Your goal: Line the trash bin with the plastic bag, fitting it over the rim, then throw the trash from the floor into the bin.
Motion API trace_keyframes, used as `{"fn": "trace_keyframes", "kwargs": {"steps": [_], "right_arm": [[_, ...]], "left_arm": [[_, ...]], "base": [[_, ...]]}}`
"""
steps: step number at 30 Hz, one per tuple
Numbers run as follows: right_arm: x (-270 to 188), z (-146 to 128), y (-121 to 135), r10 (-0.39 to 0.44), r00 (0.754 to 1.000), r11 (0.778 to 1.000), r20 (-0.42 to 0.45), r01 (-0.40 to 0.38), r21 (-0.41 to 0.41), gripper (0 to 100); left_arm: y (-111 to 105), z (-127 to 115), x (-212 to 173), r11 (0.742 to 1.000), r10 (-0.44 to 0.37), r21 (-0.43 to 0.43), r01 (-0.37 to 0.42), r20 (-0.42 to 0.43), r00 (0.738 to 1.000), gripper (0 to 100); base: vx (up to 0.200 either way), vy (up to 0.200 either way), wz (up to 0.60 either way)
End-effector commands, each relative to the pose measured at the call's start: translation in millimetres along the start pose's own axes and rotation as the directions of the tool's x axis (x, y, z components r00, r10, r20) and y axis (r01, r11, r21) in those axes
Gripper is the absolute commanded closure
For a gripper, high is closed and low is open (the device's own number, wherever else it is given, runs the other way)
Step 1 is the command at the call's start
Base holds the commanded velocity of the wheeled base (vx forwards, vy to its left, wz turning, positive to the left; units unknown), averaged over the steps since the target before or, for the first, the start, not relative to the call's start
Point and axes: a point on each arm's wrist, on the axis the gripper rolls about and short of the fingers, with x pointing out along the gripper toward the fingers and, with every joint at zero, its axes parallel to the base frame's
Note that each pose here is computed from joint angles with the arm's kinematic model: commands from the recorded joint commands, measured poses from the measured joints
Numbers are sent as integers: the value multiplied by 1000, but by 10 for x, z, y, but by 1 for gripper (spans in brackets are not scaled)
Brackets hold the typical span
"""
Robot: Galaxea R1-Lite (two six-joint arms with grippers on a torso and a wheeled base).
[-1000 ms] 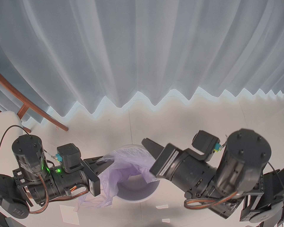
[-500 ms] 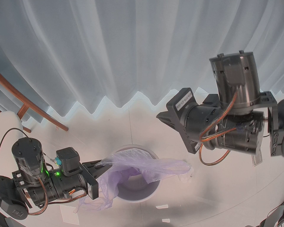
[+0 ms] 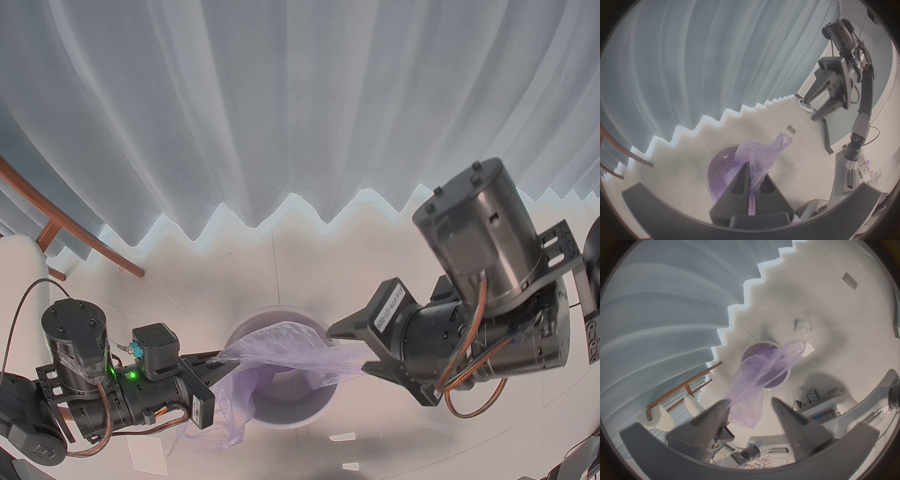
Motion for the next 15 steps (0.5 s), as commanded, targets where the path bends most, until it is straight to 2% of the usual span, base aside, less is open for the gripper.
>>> {"fn": "trace_keyframes", "kwargs": {"steps": [1, 2, 4, 12, 15], "right_arm": [[64, -12, 12, 20, 1000, 998, -7, -20, 66, 0], [67, -4, 27, 20, 1000, 993, -11, -19, 112, 0], [94, -23, 15, 10, 999, 992, -31, -6, 129, 0], [196, -139, 11, -19, 998, 995, -58, 24, 96, 0], [229, -213, -36, -68, 994, 994, -80, 74, 75, 0]], "left_arm": [[3, -32, 61, 1000, 0, -4, 0, -23, 1000, 100], [3, -29, 58, 1000, 0, -4, 0, -21, 1000, 100], [3, -28, 58, 1000, 0, -6, 0, -20, 1000, 100], [3, -23, 52, 1000, 0, -9, 0, -16, 1000, 100], [2, -23, 40, 1000, 0, -9, 0, -15, 1000, 100]], "base": [[0, 0, 0], [0, 0, 0], [0, 0, 0], [0, 0, 0], [0, 0, 0]]}}
